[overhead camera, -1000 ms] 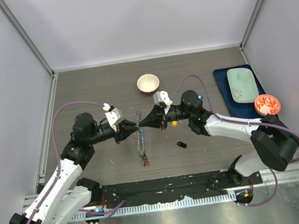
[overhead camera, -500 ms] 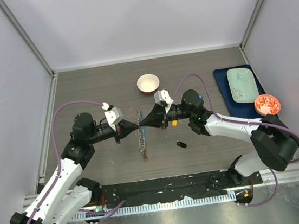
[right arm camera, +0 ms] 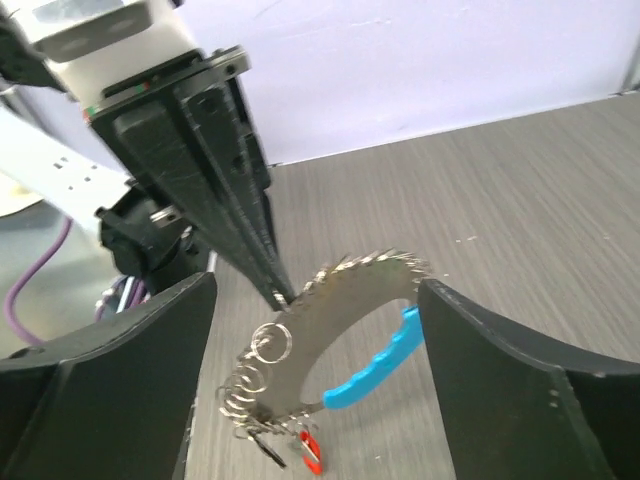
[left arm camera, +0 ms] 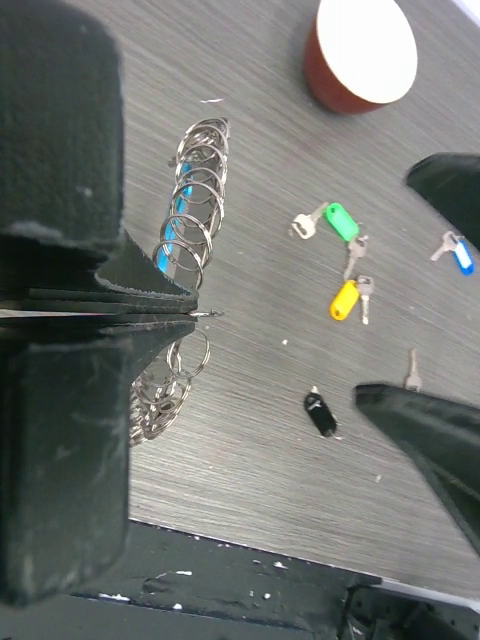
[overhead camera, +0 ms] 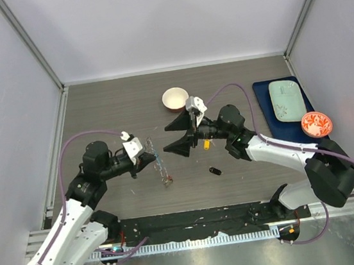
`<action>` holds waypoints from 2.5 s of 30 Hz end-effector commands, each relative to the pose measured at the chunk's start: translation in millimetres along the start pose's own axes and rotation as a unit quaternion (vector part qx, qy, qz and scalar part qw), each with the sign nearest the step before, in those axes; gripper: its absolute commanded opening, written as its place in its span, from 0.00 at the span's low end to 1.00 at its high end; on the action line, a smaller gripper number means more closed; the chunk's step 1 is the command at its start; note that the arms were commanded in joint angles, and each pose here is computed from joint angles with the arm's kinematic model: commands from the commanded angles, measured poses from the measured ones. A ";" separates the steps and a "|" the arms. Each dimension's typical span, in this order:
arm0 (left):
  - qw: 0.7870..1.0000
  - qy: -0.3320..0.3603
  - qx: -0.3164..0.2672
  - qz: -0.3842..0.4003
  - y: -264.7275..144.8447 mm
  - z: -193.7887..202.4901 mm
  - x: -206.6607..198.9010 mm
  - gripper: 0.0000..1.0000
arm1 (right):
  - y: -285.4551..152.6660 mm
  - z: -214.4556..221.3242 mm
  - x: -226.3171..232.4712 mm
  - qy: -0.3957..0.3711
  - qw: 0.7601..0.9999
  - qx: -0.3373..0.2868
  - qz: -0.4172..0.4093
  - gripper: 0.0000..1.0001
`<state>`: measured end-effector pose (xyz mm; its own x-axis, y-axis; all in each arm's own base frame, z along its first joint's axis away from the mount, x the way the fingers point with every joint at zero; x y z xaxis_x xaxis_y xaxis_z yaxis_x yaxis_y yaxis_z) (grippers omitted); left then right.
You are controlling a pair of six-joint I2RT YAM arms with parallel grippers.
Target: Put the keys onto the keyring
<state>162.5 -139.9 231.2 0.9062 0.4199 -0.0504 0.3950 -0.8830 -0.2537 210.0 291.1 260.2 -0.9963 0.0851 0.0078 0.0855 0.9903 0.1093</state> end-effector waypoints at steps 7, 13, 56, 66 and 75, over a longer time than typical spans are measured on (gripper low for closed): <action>0.995 0.009 0.021 -0.092 -29.2 -1.3 0.4 0.00 | -22.7 6.6 -28.1 0.124 0.968 0.067 0.207 0.94; 0.991 -0.013 0.021 -0.130 -33.9 0.9 3.5 0.00 | -63.1 34.8 -32.9 0.144 0.918 0.154 0.335 0.96; 0.984 -0.023 0.019 -0.176 -41.3 4.7 7.7 0.00 | -39.4 146.6 20.1 0.371 0.798 0.374 0.292 0.93; 0.983 -0.018 0.014 -0.181 -43.6 3.1 7.4 0.00 | -64.2 136.1 20.1 0.284 0.802 0.432 0.298 0.70; 0.983 -0.019 0.015 -0.182 -43.8 4.0 7.3 0.00 | -73.4 148.6 26.7 0.256 0.810 0.465 0.250 0.55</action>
<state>148.8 -96.5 225.9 0.7027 0.7114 -0.0099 0.6645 -0.6613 -0.3480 180.0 239.8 106.6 -0.6276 0.7299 0.2711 0.2314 0.5073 -0.8301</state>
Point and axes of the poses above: each gripper's point midway between its finger pads, its own y axis out along the fingers, its own x axis along the line the jaws close on, z = x × y, the point moved 7 cm from there along -y, back along the fingers, and after that the axes turned 7 degrees about -y, right-handed, at the moved point
